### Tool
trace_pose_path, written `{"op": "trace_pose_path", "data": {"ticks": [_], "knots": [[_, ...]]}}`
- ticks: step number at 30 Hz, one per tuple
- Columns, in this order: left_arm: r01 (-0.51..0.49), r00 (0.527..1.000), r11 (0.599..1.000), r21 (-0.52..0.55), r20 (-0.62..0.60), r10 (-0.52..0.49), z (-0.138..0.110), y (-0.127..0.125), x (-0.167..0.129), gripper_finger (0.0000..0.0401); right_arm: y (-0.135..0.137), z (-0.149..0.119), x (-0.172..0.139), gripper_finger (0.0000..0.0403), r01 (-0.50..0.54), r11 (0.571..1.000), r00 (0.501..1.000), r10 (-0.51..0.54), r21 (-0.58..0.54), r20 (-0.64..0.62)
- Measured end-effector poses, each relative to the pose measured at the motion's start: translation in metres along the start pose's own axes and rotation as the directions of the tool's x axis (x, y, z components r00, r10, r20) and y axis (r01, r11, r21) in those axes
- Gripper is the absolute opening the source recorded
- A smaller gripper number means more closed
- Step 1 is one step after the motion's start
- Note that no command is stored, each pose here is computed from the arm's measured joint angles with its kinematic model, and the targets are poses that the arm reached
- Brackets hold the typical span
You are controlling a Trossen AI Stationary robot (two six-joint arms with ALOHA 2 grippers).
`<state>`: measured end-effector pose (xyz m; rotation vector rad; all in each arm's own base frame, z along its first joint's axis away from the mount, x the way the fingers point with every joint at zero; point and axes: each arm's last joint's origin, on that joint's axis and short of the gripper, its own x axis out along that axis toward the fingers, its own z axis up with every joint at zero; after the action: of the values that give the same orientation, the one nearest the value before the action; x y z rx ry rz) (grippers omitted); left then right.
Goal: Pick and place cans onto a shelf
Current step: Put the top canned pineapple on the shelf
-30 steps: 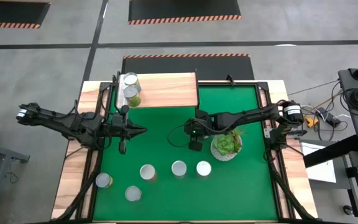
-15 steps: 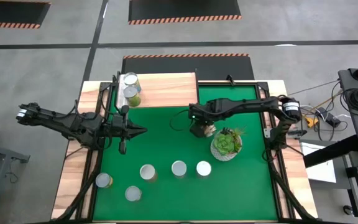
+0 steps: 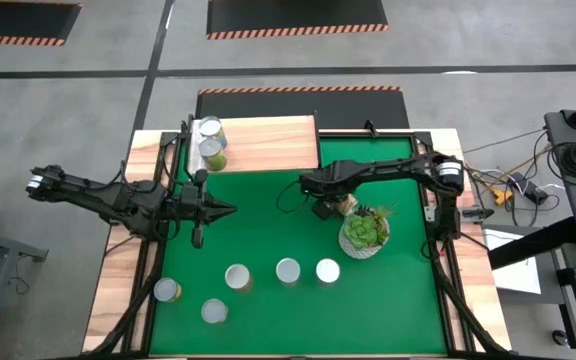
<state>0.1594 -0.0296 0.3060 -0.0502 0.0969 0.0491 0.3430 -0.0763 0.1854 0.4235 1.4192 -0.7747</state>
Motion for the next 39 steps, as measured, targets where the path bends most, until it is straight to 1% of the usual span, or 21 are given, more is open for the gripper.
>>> {"op": "trace_pose_path", "data": {"ticks": [2,5,7,14,15,19,22,24,26,28,30,33,36,38,39], "knots": [[0.000,1.000,1.000,0.000,0.000,0.000,0.000,0.000,0.000,0.0000,-0.001,0.002,0.007,0.0348,0.001,1.000,1.000,-0.001,-0.002,-0.022],[0.000,1.000,1.000,0.000,-0.001,0.000,0.000,0.000,0.000,0.0000,0.001,0.003,0.016,0.0338,-0.018,0.999,0.998,0.015,-0.042,-0.067],[0.000,1.000,1.000,0.000,-0.001,0.000,0.000,0.000,0.000,0.0000,0.002,0.004,0.021,0.0328,-0.022,0.998,0.997,0.017,-0.059,-0.073],[0.000,1.000,1.000,0.001,-0.001,0.000,0.000,0.000,0.000,0.0000,0.002,0.004,0.015,0.0277,-0.032,0.997,0.998,0.029,-0.069,-0.054],[0.000,1.000,1.000,0.001,-0.001,0.000,0.000,0.000,0.000,0.0000,0.002,0.004,0.012,0.0275,-0.036,0.997,0.998,0.033,-0.069,-0.047],[0.000,1.000,1.000,0.001,-0.001,0.000,0.000,0.000,0.000,0.0000,0.001,0.000,-0.006,0.0275,-0.062,0.991,0.998,0.062,-0.115,0.001],[0.000,1.000,1.000,0.001,-0.001,0.000,0.000,0.000,0.000,0.0000,0.004,-0.007,-0.030,0.0288,-0.097,0.984,0.992,0.107,-0.153,0.062],[0.000,1.000,1.000,0.000,0.000,0.000,0.000,0.000,0.000,0.0000,0.007,-0.012,-0.050,0.0295,-0.131,0.972,0.979,0.158,-0.194,0.131],[0.000,1.000,1.000,0.000,0.000,0.000,0.000,0.000,0.000,0.0000,0.012,-0.017,-0.070,0.0296,-0.175,0.953,0.946,0.232,-0.246,0.227],[0.000,1.000,1.000,0.000,0.000,0.000,0.000,0.000,0.000,0.0000,0.019,-0.022,-0.090,0.0294,-0.219,0.923,0.884,0.324,-0.316,0.336],[0.000,1.000,1.000,0.000,0.001,0.000,0.000,0.000,0.000,0.0000,0.028,-0.028,-0.106,0.0291,-0.238,0.882,0.795,0.418,-0.408,0.439],[0.000,1.000,1.000,-0.002,0.001,0.000,0.000,-0.001,0.003,0.0000,0.042,-0.037,-0.122,0.0289,-0.212,0.809,0.608,0.549,-0.549,0.574],[-0.001,1.000,1.000,-0.028,-0.002,0.001,-0.001,-0.002,0.008,0.0000,0.056,-0.051,-0.124,0.0289,-0.117,0.747,0.413,0.637,-0.655,0.652],[-0.003,1.000,0.998,-0.062,-0.022,0.002,-0.004,-0.003,0.012,0.0000,0.061,-0.059,-0.119,0.0289,-0.042,0.723,0.280,0.671,-0.690,0.686],[-0.006,0.999,0.997,-0.079,-0.036,0.003,-0.007,-0.004,0.016,0.0000,0.063,-0.062,-0.115,0.0288,-0.011,0.720,0.210,0.680,-0.694,0.702]]}}
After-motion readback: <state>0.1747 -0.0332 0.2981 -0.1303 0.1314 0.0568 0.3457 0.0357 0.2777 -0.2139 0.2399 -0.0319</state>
